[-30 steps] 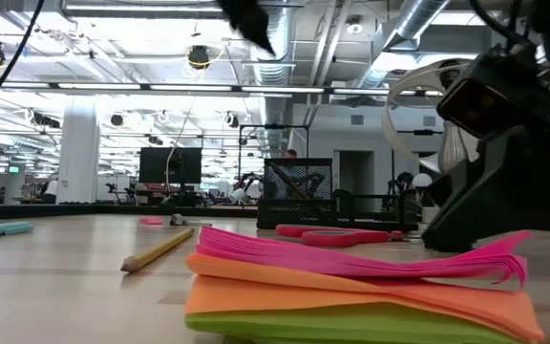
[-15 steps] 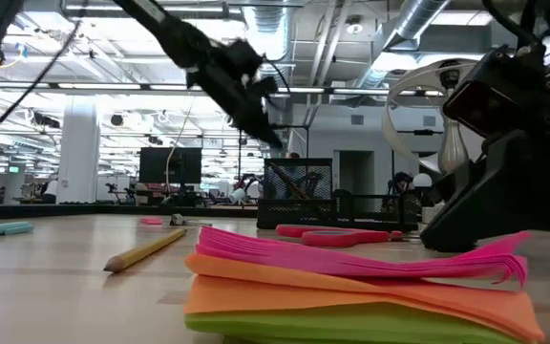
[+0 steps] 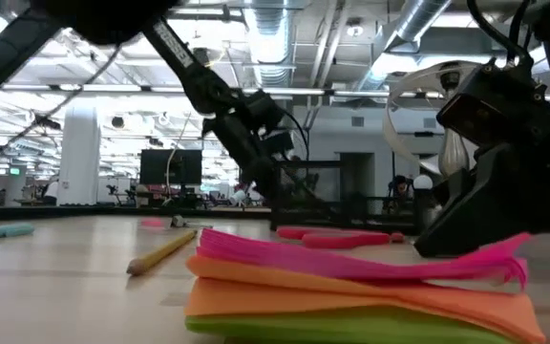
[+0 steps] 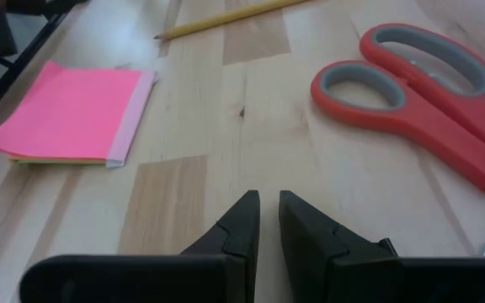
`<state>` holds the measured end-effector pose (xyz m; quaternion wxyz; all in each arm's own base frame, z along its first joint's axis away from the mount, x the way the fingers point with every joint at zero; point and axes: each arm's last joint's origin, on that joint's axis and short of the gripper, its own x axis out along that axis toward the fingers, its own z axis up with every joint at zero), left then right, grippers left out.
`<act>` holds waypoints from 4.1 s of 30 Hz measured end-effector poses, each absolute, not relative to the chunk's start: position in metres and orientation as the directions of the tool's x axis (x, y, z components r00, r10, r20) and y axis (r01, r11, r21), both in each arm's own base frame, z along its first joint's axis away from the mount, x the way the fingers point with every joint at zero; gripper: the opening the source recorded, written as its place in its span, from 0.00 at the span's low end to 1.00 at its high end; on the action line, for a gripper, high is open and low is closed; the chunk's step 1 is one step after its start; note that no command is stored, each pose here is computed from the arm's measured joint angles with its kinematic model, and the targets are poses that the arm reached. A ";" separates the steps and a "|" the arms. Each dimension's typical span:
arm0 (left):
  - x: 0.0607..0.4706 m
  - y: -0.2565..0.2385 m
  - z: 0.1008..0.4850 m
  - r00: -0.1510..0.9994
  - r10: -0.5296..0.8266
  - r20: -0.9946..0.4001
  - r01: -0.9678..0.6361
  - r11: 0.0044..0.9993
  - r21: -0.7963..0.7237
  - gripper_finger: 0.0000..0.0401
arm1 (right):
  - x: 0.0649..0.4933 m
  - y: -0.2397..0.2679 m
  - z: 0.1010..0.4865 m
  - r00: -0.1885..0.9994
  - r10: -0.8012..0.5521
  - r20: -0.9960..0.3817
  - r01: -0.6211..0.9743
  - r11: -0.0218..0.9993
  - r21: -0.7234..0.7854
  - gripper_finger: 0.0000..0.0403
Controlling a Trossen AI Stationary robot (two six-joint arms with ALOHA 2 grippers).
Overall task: Pick and place office supplies into organizer
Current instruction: Put the pink pen into the desk organizer
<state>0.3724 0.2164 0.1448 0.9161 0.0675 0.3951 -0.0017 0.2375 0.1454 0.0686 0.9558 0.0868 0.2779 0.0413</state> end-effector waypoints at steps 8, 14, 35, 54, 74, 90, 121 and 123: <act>0.375 0.221 0.147 0.753 0.002 -0.659 0.079 0.992 0.094 0.31 | 0.237 0.145 0.068 0.841 0.126 -0.525 -0.030 0.982 0.188 0.11; 0.376 0.221 0.147 0.751 0.014 -0.661 0.039 0.997 0.066 0.31 | 0.237 0.145 0.068 0.841 0.126 -0.527 -0.031 0.982 0.186 0.11; 0.384 0.217 0.173 0.745 -0.208 -0.634 0.162 0.978 -0.130 0.31 | 0.235 0.148 0.068 0.839 0.134 -0.528 -0.055 0.985 0.162 0.11; 0.396 0.167 0.164 0.630 -0.372 -0.682 0.310 0.925 -0.218 0.20 | 0.232 0.153 0.068 0.837 0.150 -0.526 -0.052 0.979 0.198 0.11; 0.406 0.173 0.168 0.664 -0.052 -0.746 0.274 0.945 0.178 0.01 | 0.232 0.153 0.068 0.837 0.153 -0.526 -0.053 0.978 0.200 0.11; 0.397 0.188 0.181 0.447 0.272 -0.852 0.298 0.853 0.428 0.26 | 0.236 0.147 0.068 0.843 0.123 -0.524 -0.025 0.981 0.190 0.11; 0.379 0.187 0.241 0.429 -0.186 -0.884 0.155 0.979 -0.130 0.26 | 0.232 0.114 0.141 0.821 0.231 -0.522 -0.180 0.973 0.147 0.10; 0.376 0.174 0.239 0.363 -0.256 -0.896 0.189 0.962 -0.198 0.25 | 0.221 0.104 0.163 0.863 0.080 -0.499 -0.080 0.997 0.021 0.09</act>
